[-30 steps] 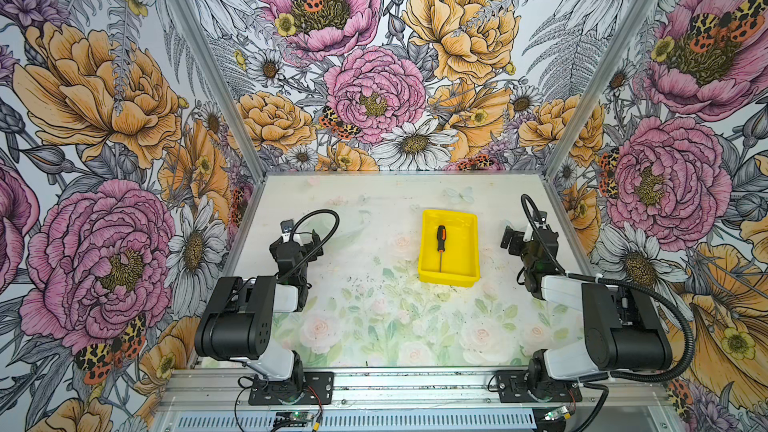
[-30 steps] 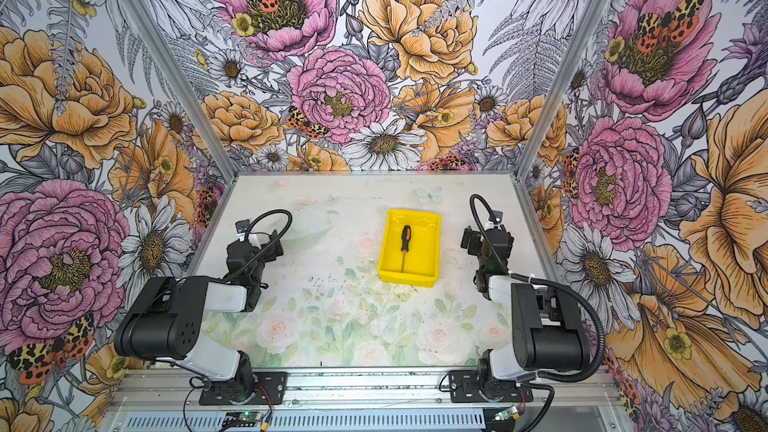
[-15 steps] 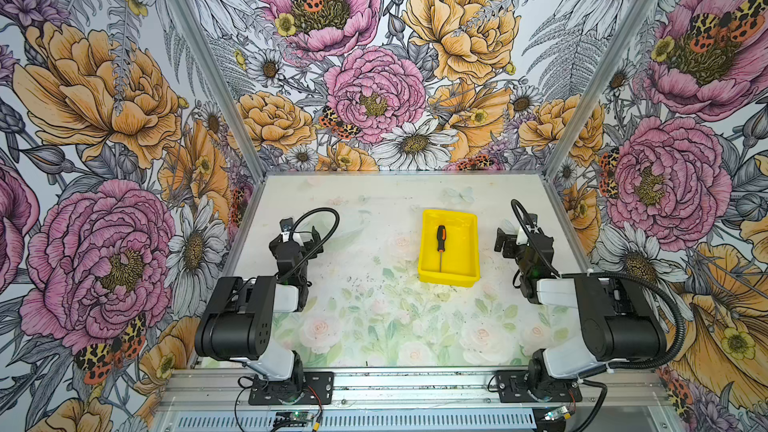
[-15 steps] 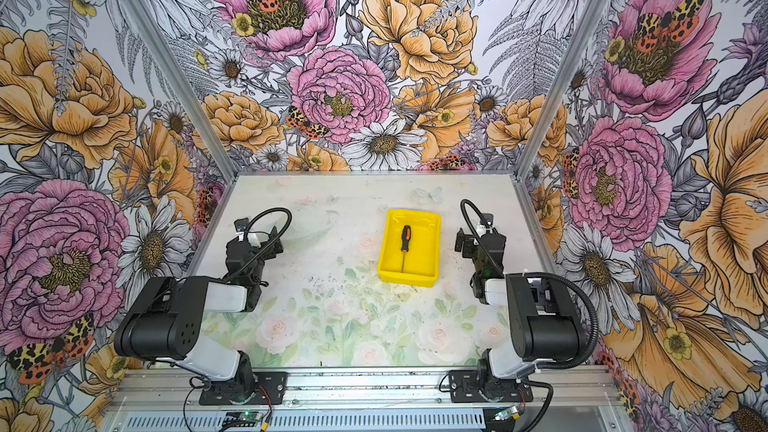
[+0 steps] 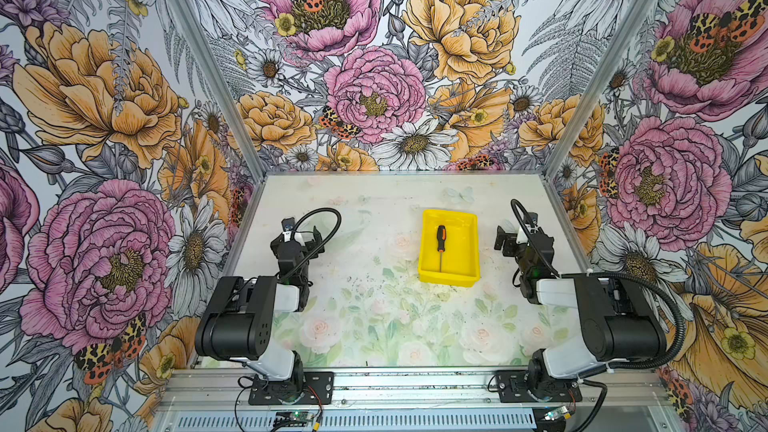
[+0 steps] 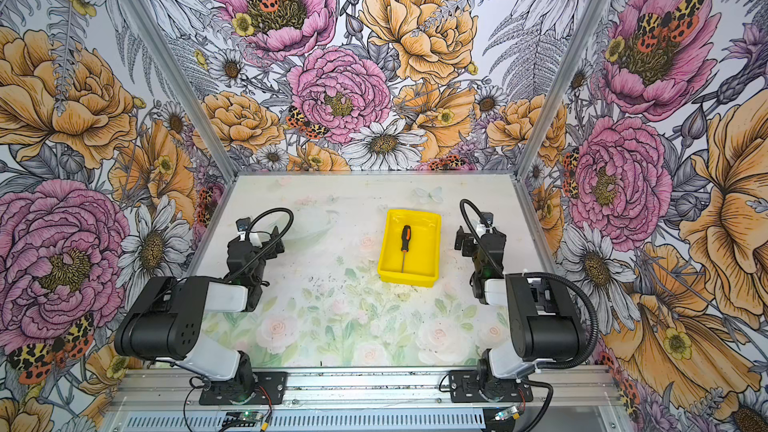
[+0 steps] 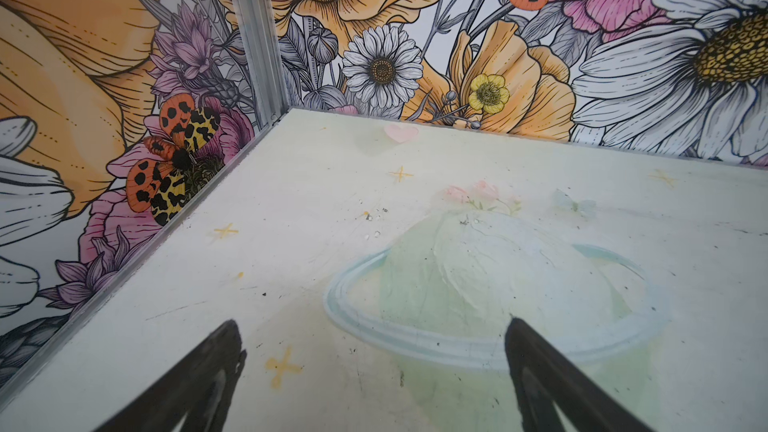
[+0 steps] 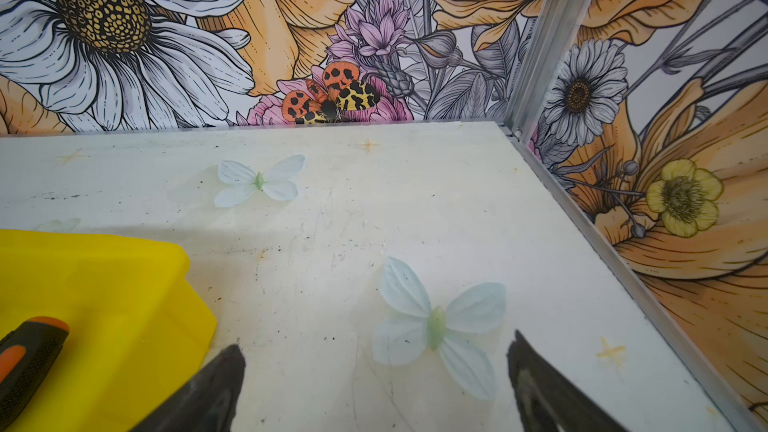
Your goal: Put the screwdriver in the bin
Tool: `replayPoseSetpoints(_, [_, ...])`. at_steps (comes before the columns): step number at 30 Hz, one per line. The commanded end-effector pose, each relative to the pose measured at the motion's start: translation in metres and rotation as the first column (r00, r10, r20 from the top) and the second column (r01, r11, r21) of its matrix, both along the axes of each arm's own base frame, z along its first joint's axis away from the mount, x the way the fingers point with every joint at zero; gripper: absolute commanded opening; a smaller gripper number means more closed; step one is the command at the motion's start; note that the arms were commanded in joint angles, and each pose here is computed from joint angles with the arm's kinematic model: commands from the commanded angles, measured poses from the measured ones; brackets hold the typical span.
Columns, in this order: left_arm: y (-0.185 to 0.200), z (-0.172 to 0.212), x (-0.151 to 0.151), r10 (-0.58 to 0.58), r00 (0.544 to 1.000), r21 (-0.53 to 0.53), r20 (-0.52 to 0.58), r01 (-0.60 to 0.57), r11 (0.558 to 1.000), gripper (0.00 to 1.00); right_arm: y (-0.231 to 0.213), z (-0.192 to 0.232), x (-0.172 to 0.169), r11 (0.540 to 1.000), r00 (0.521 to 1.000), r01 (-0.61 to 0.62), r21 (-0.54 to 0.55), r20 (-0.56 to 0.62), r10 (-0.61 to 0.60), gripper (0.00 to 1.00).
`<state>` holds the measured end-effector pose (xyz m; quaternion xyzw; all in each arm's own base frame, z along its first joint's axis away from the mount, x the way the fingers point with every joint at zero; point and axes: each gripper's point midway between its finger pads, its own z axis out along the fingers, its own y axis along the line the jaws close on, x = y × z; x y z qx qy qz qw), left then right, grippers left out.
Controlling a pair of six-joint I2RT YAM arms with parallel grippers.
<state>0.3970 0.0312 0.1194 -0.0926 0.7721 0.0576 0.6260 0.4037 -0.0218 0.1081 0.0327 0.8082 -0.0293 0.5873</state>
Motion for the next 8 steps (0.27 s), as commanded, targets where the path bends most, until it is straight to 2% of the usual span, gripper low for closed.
replayPoseSetpoints(1, [0.0003,0.0115,0.0046,0.003,0.999,0.017,0.035,-0.004,1.0,0.99,0.0015,0.003,0.0,1.0,1.0,-0.002,-0.015,0.021,0.003,0.99])
replayPoseSetpoints(8, [0.0,0.0117,0.0049,0.003,0.999,0.017,0.035,-0.003,1.0,0.99,0.0014,0.0032,-0.0001,1.0,1.0,-0.003,-0.013,0.022,0.004,0.99])
